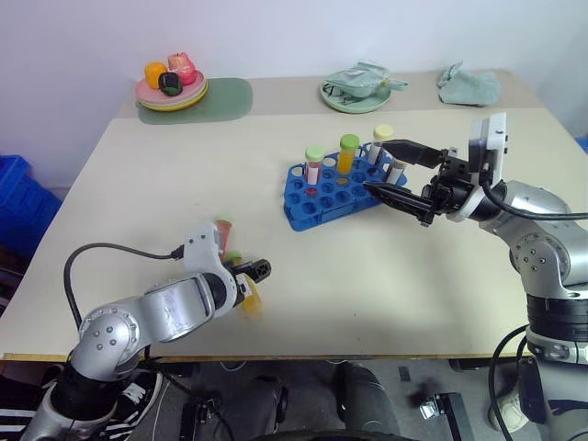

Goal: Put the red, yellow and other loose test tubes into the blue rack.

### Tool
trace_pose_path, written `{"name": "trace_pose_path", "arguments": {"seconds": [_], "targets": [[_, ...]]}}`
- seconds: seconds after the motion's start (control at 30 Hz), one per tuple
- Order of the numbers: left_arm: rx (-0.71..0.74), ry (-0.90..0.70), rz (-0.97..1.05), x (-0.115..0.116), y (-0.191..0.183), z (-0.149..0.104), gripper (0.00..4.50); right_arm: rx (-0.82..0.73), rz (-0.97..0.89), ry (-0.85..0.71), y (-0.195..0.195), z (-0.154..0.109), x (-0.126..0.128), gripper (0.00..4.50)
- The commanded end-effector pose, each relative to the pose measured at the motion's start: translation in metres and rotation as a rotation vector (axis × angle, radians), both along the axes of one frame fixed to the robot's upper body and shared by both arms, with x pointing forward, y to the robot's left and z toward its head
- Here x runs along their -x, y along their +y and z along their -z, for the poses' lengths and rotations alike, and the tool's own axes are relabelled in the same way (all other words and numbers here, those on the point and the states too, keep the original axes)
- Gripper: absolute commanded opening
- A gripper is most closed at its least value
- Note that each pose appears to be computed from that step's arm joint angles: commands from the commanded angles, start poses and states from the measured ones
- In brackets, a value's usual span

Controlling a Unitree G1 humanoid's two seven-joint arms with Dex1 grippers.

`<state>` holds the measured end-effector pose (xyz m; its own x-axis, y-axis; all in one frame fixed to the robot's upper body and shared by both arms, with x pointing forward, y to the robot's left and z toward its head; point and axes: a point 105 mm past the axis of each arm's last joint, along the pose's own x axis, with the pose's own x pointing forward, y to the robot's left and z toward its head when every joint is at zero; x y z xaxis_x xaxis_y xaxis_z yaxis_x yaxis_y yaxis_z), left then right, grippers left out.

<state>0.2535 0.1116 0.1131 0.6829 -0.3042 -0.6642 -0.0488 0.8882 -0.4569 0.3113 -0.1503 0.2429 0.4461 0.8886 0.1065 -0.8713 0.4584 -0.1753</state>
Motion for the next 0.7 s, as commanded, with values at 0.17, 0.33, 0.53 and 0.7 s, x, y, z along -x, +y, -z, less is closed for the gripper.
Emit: {"name": "trace_pose_path", "arguments": {"seconds": [0.17, 0.33, 0.53, 0.7], "targets": [[-0.022, -0.011, -0.004, -0.0079, 0.0067, -0.0034, 3.16, 0.004, -0.004, -0.022, 0.001, -0.0041, 0.0041, 4.5], [-0.018, 0.002, -0.009, -0.0076, 0.0071, -0.0007, 2.74, 0.008, 0.006, -0.022, -0.001, -0.0038, 0.0035, 4.5], [-0.019, 0.007, -0.001, -0.0105, 0.0093, 0.0006, 2.74, 0.01, 0.012, -0.021, -0.0012, -0.0035, 0.0027, 4.5], [-0.014, 0.008, -0.005, -0.0135, 0.0092, -0.0003, 2.19, 0.01, 0.012, -0.024, -0.0002, -0.0047, 0.0021, 4.5]]}}
